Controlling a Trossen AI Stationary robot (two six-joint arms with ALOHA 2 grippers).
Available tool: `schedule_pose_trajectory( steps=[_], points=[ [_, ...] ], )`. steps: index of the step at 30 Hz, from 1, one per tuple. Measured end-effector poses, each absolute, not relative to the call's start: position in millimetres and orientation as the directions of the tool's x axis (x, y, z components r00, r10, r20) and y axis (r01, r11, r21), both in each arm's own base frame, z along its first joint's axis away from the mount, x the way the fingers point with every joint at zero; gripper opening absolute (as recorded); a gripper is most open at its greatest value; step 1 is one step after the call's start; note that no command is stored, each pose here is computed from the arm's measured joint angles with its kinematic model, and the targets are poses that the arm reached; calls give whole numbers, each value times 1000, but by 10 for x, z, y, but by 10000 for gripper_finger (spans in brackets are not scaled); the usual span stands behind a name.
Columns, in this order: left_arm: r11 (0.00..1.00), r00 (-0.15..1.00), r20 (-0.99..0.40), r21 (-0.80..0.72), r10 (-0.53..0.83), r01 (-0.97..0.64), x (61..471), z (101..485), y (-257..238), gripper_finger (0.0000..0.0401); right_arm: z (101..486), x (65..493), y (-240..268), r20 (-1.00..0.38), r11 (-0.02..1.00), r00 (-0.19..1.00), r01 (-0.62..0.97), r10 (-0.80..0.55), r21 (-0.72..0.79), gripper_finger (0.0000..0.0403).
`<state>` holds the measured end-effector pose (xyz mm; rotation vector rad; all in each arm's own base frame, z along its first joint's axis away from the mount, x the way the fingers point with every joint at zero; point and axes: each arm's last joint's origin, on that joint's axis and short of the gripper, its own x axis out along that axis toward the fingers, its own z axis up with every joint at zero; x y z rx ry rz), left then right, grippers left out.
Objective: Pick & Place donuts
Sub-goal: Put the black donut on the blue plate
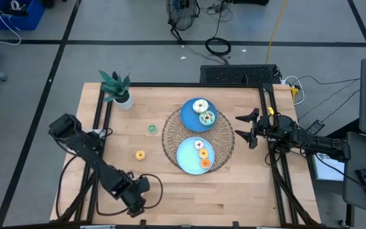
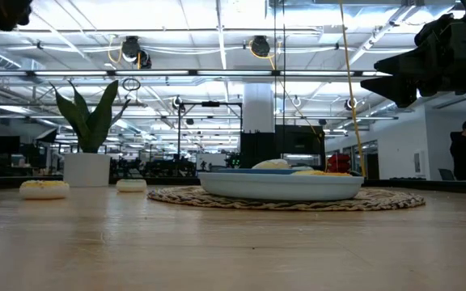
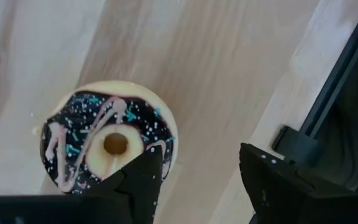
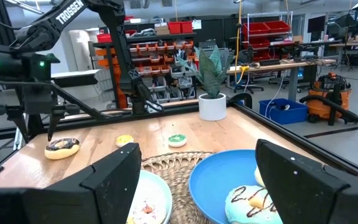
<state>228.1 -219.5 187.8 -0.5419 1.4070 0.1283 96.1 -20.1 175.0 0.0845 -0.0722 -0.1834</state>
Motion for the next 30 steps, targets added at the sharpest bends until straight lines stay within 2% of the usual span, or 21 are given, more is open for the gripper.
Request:
schedule_pose_trajectory(
  steps=[18, 30],
  points=[
    [909, 217, -965, -219, -148, -355, 2219, 1798, -2281, 160, 1750, 961, -201, 64, 980, 981, 179, -185, 90, 304],
    [918, 162, -981, -159, -105, -364, 2210, 1603, -2334, 164, 1751, 961, -201, 65, 980, 981, 179, -185, 90, 304]
  ],
)
